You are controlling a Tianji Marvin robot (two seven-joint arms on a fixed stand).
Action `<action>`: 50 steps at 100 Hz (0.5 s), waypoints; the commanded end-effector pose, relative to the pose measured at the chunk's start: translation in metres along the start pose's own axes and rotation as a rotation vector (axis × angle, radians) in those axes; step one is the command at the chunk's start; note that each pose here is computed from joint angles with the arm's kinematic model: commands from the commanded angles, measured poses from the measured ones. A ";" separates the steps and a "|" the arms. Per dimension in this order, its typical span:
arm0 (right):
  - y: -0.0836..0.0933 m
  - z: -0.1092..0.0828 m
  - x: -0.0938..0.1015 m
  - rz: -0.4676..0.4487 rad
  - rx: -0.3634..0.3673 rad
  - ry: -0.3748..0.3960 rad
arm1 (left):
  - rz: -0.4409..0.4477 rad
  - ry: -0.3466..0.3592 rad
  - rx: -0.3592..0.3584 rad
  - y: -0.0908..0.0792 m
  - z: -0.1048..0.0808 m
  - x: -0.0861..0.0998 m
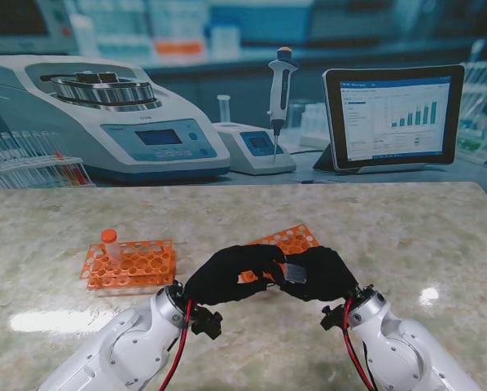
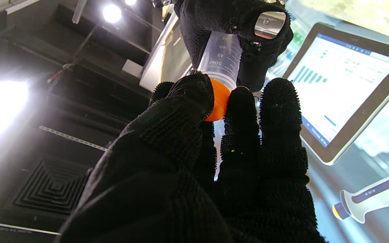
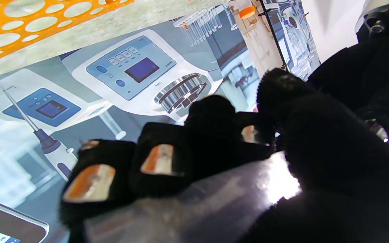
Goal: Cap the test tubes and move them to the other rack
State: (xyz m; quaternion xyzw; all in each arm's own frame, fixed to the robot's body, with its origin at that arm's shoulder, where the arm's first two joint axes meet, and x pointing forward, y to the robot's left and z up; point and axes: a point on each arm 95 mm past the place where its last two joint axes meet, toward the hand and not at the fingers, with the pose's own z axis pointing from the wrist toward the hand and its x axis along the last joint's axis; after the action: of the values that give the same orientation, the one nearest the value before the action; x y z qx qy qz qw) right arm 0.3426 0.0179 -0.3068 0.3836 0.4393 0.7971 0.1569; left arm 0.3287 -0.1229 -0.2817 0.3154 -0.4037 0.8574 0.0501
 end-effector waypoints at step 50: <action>-0.003 -0.001 0.003 0.007 0.003 0.001 | -0.022 -0.005 -0.019 0.007 -0.001 0.000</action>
State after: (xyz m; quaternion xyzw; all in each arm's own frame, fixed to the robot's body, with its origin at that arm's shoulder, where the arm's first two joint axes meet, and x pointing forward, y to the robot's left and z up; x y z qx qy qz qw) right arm 0.3418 0.0174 -0.3078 0.3848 0.4395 0.7963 0.1571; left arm 0.3282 -0.1259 -0.2839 0.3183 -0.4058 0.8548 0.0582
